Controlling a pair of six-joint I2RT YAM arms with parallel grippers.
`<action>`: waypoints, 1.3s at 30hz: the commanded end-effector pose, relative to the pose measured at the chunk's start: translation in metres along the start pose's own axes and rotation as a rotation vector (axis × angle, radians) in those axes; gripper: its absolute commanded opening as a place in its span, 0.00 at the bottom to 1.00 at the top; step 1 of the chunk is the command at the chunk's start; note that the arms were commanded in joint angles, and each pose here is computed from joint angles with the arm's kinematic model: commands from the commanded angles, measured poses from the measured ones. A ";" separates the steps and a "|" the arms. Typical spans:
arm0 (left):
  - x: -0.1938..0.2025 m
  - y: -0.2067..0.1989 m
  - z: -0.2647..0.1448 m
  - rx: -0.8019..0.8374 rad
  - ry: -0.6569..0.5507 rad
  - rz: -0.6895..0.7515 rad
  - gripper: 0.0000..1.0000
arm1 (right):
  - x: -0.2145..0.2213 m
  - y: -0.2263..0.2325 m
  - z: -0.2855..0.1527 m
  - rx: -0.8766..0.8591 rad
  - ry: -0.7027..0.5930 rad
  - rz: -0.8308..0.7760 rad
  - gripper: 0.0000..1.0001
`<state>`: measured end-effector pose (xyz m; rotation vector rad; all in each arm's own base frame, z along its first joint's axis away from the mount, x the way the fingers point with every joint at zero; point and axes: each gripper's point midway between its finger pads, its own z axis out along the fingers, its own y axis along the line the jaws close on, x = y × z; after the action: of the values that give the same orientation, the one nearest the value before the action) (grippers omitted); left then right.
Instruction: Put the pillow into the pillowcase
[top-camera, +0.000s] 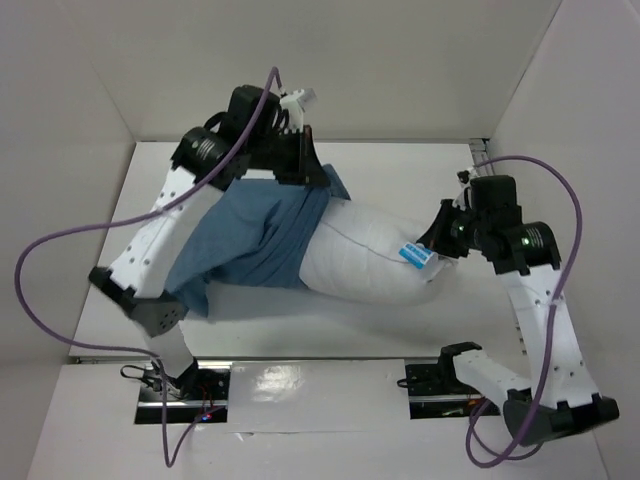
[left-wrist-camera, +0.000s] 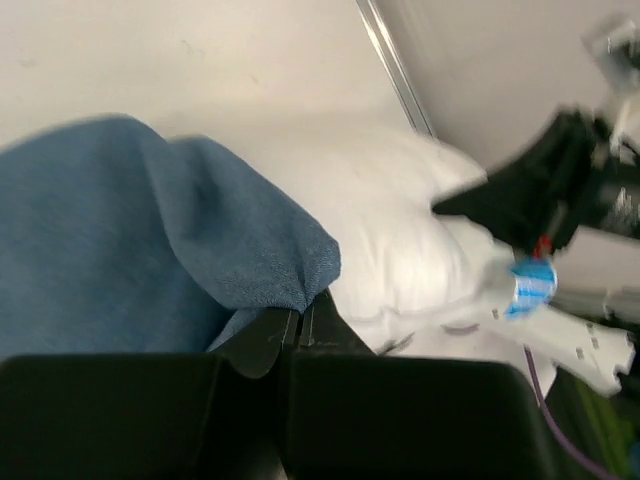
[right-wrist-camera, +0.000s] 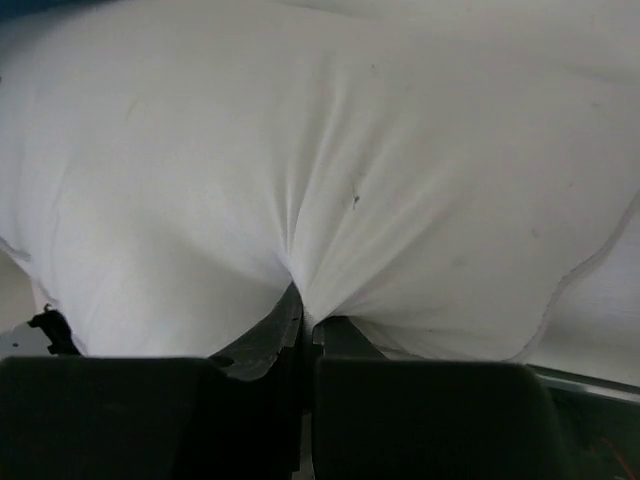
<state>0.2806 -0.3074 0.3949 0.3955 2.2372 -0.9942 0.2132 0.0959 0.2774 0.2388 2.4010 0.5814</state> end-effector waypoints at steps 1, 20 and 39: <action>-0.065 0.041 0.057 0.077 -0.091 -0.034 0.00 | -0.006 -0.019 0.043 0.086 0.069 -0.015 0.03; -0.093 0.123 -0.013 -0.425 -0.318 0.063 0.60 | -0.182 -0.137 0.082 0.159 -0.320 0.287 0.90; -0.031 0.163 0.046 -0.618 -0.109 0.046 0.73 | -0.094 -0.135 0.099 0.146 -0.127 0.223 0.95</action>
<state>0.4006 -0.2357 0.3052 0.1306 2.2909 -0.3019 0.3429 -0.0237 0.1935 0.6588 2.3111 0.4591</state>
